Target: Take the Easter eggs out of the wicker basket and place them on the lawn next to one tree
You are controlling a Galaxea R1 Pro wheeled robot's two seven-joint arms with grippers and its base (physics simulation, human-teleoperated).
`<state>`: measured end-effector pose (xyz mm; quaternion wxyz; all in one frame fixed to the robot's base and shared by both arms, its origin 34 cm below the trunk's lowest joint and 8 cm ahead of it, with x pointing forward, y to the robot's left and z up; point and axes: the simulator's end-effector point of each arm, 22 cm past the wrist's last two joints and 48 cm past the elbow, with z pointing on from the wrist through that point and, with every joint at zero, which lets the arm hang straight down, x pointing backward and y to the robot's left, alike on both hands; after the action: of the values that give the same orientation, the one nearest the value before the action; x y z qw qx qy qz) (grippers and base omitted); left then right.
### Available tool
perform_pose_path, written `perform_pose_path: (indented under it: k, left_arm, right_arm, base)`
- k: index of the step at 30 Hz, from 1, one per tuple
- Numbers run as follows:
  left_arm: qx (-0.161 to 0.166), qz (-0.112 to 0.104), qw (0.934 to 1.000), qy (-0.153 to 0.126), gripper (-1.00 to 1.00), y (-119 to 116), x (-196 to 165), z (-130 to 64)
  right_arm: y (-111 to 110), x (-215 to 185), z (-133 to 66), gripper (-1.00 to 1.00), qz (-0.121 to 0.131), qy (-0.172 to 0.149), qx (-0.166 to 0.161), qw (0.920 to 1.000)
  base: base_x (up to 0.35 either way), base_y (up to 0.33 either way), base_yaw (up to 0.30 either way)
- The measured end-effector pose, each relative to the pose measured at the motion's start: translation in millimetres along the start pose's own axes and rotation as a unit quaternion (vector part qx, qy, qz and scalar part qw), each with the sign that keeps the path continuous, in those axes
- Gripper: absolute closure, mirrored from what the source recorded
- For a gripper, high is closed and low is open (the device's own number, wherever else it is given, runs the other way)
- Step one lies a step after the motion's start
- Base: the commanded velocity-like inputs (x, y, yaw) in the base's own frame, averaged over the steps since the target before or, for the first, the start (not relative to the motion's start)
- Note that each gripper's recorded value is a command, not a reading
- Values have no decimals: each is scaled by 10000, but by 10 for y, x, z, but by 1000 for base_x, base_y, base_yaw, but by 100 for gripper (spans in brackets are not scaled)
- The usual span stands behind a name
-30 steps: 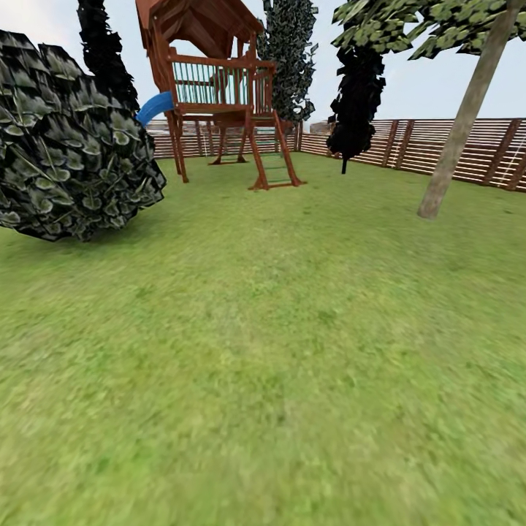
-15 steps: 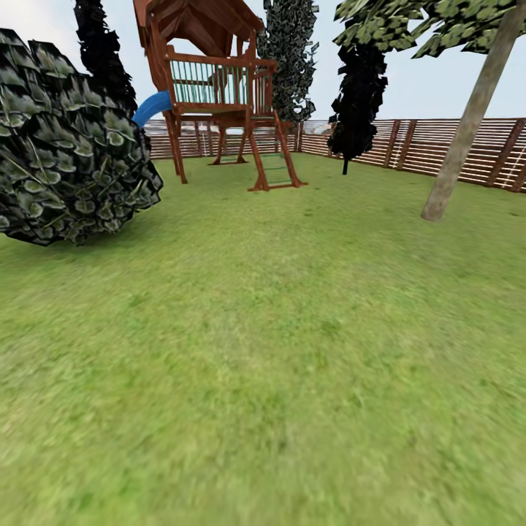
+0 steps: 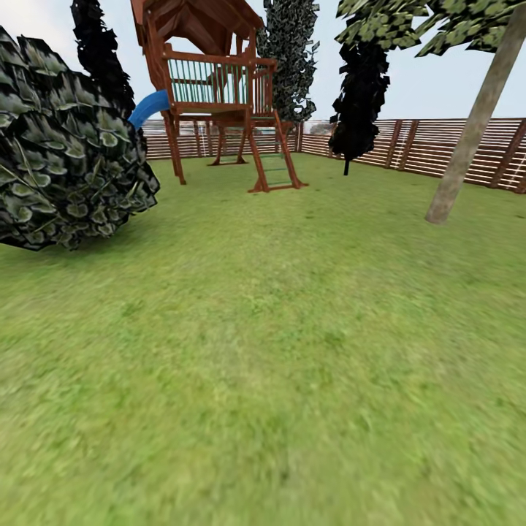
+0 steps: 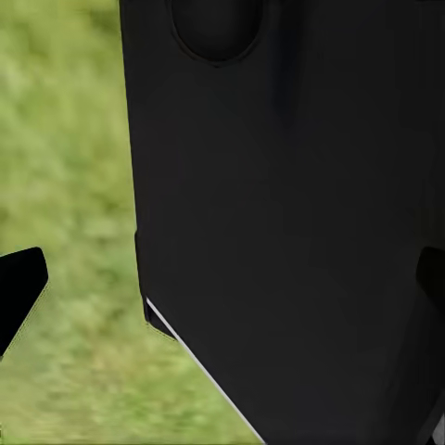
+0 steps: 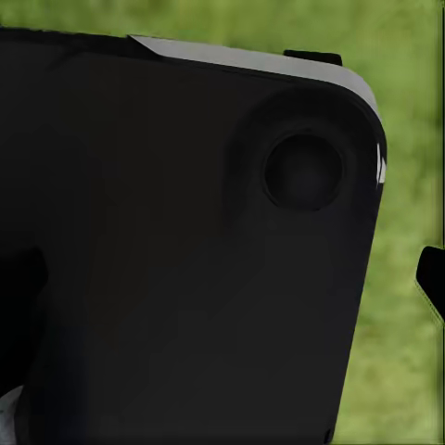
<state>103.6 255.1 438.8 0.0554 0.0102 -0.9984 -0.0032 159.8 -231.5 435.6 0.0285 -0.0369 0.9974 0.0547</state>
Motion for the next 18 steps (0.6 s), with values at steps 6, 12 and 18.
perform_pose_path:
  k: [6, 12, 18]
  left_arm:
    - [0, 0, 10000, 3, -100, 0, 5, 0]
    - [0, -1, 10000, 3, -100, 0, 4, 0]
    - [0, 0, 10000, 0, -100, 0, 1, 0]
  right_arm:
    - [0, 1, 0, -100, 0, 1, 0, 10000]
    - [0, 0, 0, -100, 0, 0, 0, 10000]
    - [0, 0, 0, -100, 0, 0, 0, 10000]
  base:
    - [320, 0, 0]
    - [320, 0, 0]
    - [320, 0, 0]
